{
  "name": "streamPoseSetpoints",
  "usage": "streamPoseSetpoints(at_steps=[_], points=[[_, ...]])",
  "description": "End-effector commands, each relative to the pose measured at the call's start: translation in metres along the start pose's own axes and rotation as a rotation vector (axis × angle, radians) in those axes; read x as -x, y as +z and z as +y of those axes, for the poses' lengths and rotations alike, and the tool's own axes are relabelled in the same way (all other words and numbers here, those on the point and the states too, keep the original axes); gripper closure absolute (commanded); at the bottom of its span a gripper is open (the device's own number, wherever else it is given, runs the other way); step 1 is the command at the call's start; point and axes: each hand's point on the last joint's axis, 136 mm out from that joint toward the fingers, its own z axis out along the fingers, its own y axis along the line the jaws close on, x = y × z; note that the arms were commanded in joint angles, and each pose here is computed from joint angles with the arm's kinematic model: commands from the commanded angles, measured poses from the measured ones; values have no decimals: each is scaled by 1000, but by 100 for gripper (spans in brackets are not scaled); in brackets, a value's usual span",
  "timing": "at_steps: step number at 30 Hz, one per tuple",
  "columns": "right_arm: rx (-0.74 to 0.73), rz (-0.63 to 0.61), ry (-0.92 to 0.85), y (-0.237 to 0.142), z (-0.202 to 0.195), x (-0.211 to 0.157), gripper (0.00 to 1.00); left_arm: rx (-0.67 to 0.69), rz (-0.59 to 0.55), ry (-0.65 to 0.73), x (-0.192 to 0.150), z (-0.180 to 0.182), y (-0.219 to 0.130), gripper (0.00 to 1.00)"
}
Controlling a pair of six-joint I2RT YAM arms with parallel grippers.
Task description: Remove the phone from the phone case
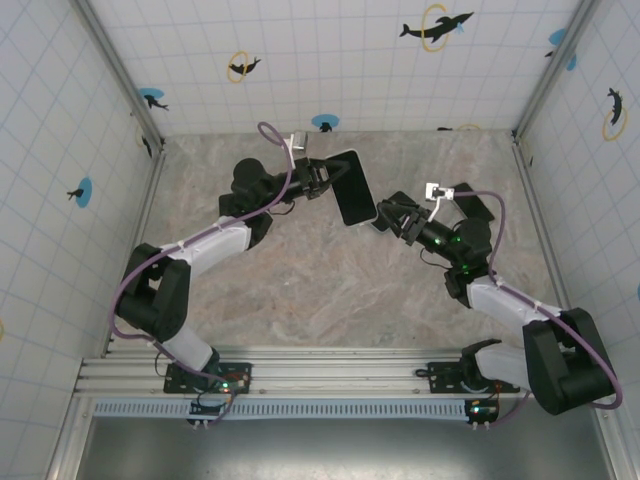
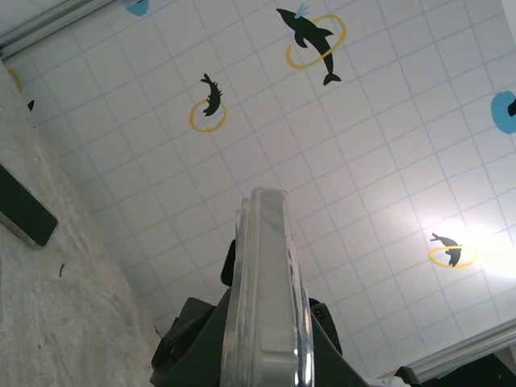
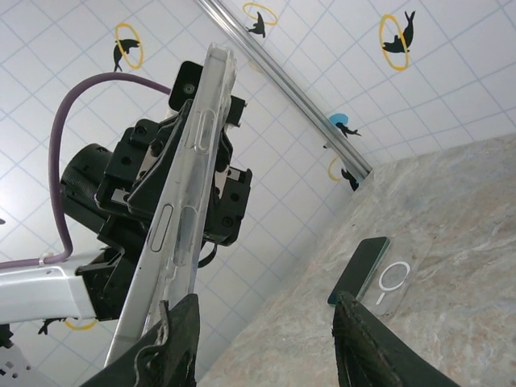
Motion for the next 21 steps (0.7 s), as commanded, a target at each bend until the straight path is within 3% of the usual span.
streamPoseSetpoints(at_steps=[1,7,21], points=[[43,-21,-14,-1,9,2,54,-68,-4,79,3,-29,-1,100],[95,-62,2,-5,22,11,54,-39,-2,79,2,-22,-1,100],[37,38,32,1,3,-17,55,-94,-23,75,7,-36,-1,100]])
